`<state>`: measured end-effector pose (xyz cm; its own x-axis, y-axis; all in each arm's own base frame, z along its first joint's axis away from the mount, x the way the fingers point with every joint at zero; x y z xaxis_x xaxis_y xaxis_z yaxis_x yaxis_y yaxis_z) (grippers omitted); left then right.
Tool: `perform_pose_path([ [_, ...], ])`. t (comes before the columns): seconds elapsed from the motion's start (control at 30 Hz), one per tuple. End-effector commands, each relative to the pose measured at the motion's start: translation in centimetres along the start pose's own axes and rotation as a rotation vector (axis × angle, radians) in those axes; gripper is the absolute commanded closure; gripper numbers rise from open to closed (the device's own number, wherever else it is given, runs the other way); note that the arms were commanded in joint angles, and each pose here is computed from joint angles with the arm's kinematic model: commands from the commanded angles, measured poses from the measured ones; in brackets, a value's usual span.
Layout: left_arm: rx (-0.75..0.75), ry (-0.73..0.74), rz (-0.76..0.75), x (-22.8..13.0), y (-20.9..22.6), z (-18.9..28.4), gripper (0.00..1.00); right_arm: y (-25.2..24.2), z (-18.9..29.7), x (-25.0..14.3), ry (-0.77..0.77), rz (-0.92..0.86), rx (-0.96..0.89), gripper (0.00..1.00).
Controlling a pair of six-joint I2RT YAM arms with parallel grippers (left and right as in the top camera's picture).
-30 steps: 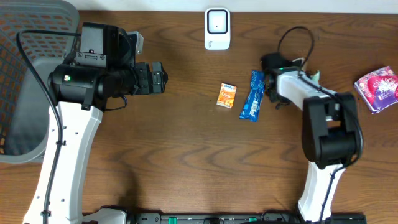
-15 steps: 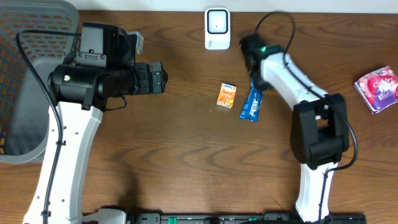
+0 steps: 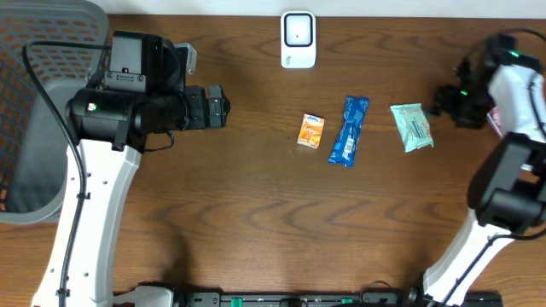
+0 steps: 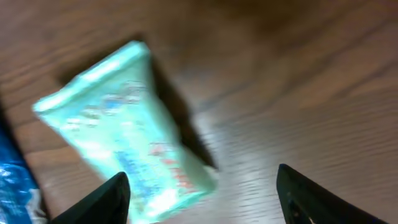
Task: Scan the item barcode
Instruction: 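Reach the right gripper back to the wipes pack and grasp it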
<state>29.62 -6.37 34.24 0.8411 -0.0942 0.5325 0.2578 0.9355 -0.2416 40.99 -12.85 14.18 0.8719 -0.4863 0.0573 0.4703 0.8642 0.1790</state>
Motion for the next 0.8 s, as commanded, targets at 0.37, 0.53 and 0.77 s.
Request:
perform_pose_path([
  [0.37,0.011,0.004,0.005,0.0,0.2,-0.1,0.02,-0.8,-2.5,-0.8,-0.075,0.175,0.616,0.3],
  [0.53,0.011,0.004,0.005,0.0,0.2,-0.1,0.02,0.0,-3.2,-1.4,-0.056,0.191,0.618,0.35],
  [0.77,0.011,0.004,0.005,0.0,0.2,-0.1,0.02,0.1,-6.4,-3.0,-0.023,0.119,0.561,0.41],
])
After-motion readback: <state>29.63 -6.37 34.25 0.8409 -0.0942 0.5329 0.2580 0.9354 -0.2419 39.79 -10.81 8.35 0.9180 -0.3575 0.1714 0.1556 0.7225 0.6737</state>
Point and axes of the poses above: each gripper's point midway between its finger pads, its own z axis back along the fingers, its own y axis along the line the jaws close on, x = y × z, the point moved 9 cm from there along z, back along the fingers, and after that the axes turned 10 degrees about -z, right-handed, at the moved point
